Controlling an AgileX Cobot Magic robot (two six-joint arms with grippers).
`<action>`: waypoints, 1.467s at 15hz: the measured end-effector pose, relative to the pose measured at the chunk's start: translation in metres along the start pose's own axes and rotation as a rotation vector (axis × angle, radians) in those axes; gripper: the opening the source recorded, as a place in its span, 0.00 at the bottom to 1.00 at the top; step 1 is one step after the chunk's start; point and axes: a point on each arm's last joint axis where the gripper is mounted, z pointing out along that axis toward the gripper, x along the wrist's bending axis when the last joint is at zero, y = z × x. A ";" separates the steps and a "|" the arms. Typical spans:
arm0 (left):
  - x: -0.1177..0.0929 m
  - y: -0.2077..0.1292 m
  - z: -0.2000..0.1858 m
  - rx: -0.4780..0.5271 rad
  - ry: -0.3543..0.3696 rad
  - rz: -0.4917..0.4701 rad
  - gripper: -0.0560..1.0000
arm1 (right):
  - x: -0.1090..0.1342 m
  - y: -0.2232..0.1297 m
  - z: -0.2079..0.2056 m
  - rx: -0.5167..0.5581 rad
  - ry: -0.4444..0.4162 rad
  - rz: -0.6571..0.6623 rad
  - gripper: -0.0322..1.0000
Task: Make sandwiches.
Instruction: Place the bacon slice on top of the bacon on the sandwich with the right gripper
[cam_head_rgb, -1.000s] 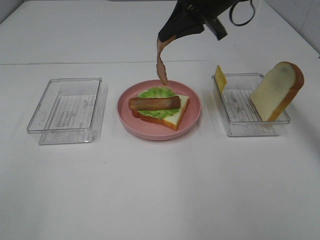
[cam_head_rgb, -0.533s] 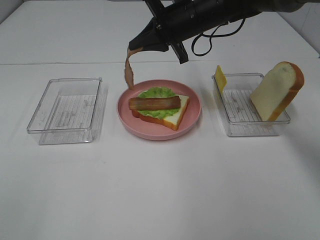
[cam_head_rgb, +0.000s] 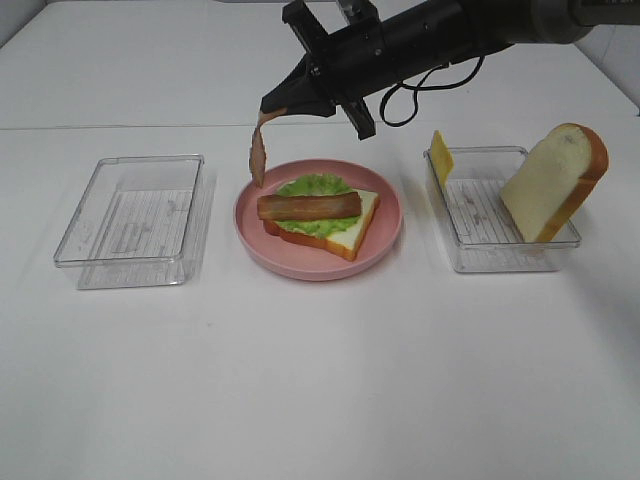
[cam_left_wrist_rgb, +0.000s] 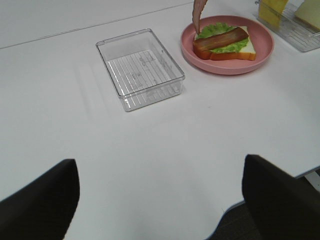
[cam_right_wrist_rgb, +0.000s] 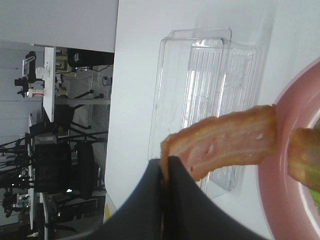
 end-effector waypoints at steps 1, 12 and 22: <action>0.000 0.000 0.000 0.000 0.000 0.000 0.84 | 0.000 0.001 0.000 -0.006 0.001 0.002 0.03; 0.000 0.000 0.000 0.000 0.000 0.000 0.84 | -0.020 -0.005 0.009 0.058 -0.081 0.017 0.03; 0.000 0.000 0.000 0.000 0.000 0.000 0.84 | -0.039 -0.008 -0.010 0.105 -0.455 -0.073 0.03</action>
